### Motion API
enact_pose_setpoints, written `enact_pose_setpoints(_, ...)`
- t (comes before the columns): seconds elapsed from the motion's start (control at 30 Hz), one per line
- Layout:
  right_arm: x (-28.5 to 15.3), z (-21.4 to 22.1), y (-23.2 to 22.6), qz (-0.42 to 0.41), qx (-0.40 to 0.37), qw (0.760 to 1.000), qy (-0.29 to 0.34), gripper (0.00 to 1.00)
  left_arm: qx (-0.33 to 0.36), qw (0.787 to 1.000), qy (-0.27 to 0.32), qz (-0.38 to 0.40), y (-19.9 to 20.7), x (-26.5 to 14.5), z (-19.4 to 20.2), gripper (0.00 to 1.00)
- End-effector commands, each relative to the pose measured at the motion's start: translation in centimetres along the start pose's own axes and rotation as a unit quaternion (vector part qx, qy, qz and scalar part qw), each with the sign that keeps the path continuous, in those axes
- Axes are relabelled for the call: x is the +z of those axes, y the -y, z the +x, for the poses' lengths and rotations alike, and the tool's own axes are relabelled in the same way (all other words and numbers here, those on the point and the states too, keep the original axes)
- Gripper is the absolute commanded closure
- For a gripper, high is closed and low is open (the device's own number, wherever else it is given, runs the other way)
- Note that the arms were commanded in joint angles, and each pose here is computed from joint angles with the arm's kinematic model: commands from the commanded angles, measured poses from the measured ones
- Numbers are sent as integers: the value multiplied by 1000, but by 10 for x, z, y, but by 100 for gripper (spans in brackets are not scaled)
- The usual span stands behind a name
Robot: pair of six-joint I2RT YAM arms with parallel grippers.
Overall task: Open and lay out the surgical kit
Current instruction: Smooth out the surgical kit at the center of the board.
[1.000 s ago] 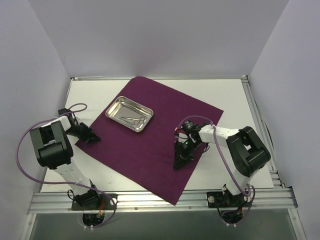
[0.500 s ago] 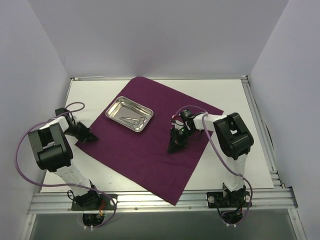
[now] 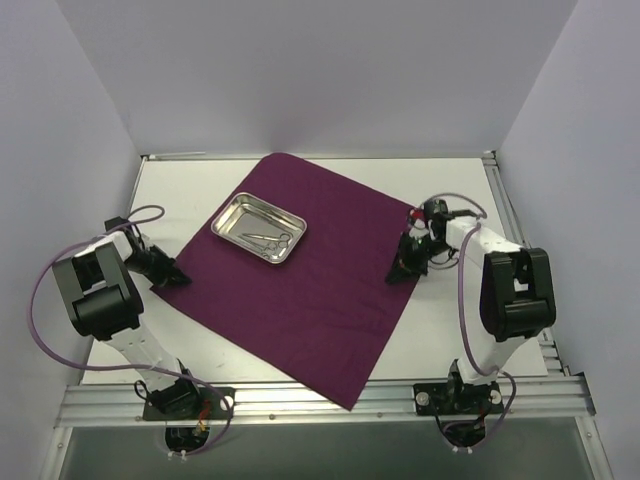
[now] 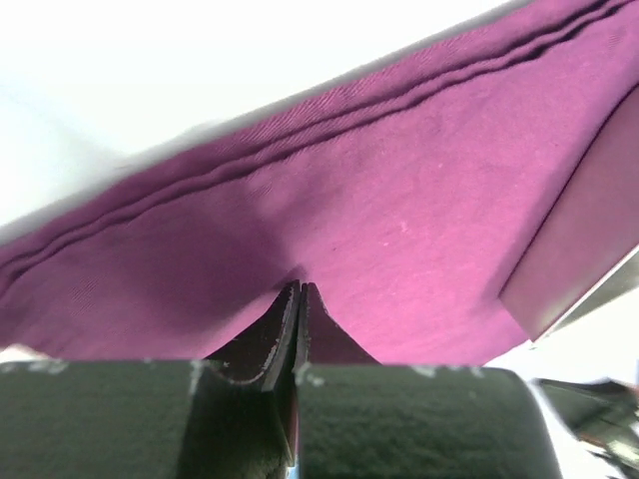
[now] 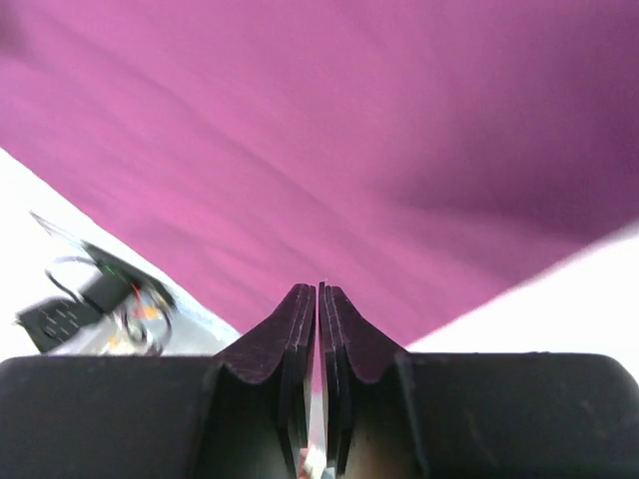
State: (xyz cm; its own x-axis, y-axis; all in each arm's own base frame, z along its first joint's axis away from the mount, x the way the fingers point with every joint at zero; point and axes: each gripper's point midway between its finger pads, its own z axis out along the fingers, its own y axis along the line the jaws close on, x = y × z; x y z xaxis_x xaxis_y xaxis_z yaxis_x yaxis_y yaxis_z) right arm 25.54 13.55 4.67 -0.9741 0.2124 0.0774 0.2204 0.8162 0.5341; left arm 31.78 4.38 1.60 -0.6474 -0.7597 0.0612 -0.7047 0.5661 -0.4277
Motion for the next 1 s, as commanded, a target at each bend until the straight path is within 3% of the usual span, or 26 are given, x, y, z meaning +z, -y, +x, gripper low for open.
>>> enact_pose_setpoints(0.0,-25,-66,-48,-34,-64,994,77,91,42,997,55,-16,9,-33,-18,98)
enact_pose_setpoints(0.2,-8,-166,-73,-82,-79,988,106,92,53,993,89,48,53,-49,-16,82)
enact_pose_setpoints(0.33,13,-199,-46,-106,-40,987,114,93,33,997,56,50,51,-22,-13,85)
enact_pose_setpoints(0.57,10,-211,33,-72,50,988,127,94,2,1000,26,-3,14,11,-12,98)
enact_pose_setpoints(0.9,-18,-191,137,16,167,975,145,93,-60,997,21,-46,-39,8,-13,98)
enact_pose_setpoints(0.97,-26,-188,163,80,165,973,141,93,-68,996,26,-47,-46,3,-15,98)
